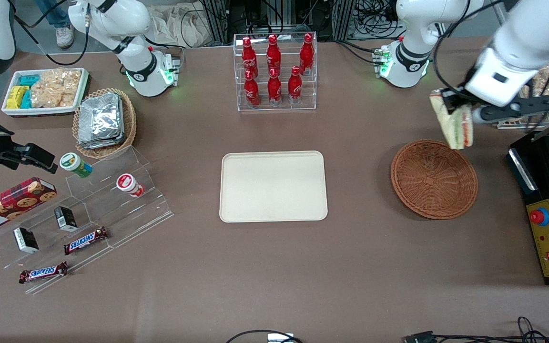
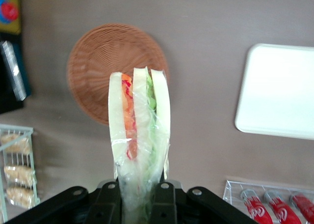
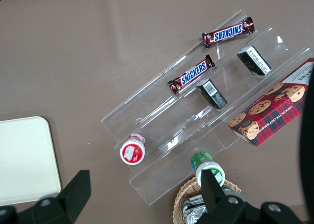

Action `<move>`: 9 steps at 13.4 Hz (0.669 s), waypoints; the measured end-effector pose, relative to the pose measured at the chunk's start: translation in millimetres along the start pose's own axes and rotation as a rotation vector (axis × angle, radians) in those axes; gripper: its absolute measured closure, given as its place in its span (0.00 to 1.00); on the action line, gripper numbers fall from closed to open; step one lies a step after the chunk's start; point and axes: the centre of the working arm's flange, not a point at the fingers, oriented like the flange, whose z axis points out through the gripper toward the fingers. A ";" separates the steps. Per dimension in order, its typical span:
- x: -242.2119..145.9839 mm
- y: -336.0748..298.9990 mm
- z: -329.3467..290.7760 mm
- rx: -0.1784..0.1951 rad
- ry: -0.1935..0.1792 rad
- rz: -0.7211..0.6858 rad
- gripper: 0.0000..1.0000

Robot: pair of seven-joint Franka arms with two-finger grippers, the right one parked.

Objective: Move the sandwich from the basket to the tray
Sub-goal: 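Lift the sandwich up out of the basket with the left gripper, then carry the sandwich over the cream tray with the left gripper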

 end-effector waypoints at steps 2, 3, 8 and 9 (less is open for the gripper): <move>-26.8 80.9 -9.4 0.011 0.025 0.092 0.77; -41.7 119.6 -10.4 0.008 0.029 0.098 0.77; -49.0 207.1 11.7 -0.041 -0.051 0.058 0.72; -38.4 206.8 20.7 -0.040 -0.065 0.054 0.70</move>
